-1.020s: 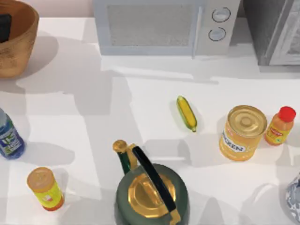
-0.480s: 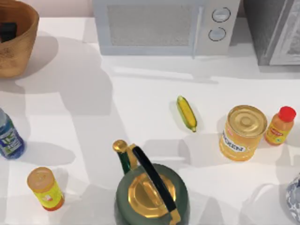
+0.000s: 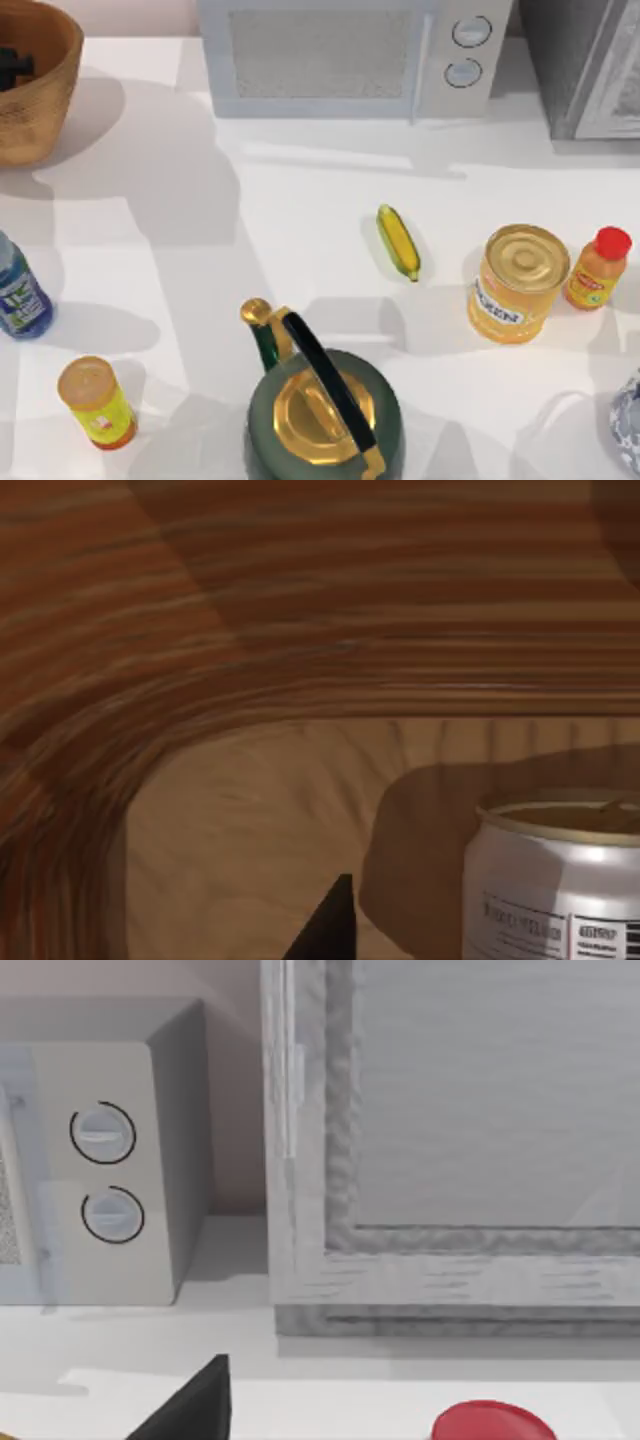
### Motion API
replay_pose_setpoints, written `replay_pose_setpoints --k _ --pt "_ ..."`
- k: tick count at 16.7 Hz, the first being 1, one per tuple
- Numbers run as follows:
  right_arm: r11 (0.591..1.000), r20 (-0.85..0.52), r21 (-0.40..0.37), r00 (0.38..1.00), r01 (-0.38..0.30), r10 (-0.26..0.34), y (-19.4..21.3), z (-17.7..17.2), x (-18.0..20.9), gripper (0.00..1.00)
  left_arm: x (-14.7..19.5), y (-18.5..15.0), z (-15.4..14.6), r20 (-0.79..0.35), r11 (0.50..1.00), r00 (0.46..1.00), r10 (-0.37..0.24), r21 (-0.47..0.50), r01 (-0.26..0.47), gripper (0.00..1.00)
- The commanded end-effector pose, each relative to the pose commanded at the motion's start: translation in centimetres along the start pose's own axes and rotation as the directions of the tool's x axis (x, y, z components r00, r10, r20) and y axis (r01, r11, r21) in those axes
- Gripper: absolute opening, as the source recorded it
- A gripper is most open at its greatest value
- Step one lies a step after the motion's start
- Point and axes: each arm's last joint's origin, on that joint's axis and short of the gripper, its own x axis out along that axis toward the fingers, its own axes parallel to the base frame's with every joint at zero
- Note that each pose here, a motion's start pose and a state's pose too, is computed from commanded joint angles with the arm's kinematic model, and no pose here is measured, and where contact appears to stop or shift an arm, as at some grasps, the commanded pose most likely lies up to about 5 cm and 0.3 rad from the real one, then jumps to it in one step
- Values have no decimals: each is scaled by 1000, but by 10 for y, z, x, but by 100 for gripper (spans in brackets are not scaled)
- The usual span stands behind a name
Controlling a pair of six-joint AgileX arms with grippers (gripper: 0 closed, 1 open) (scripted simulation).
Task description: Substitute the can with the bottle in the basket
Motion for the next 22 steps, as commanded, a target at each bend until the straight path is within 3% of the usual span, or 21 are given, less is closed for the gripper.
replay_pose_setpoints --k 5,6,13,14,18,22 --pt "1000 0 0 1000 0 0 0 0 0 100 0 0 0 0 1000 1000 0 0 0 2" --pt "1000 0 0 1000 0 0 0 0 0 100 0 0 0 0 1000 1000 0 0 0 0" --pt "1000 0 0 1000 0 0 0 0 0 100 0 0 0 0 1000 1000 0 0 0 0" --pt "1000 0 0 1000 0 0 0 0 0 100 -17 1 5 38 1000 999 12 5 -12 0" --pt "1000 0 0 1000 0 0 0 0 0 100 -32 0 4 58 1000 998 24 -3 -24 0" --pt "1000 0 0 1000 0 0 0 0 0 100 -91 -14 0 179 998 982 68 -15 -66 0"
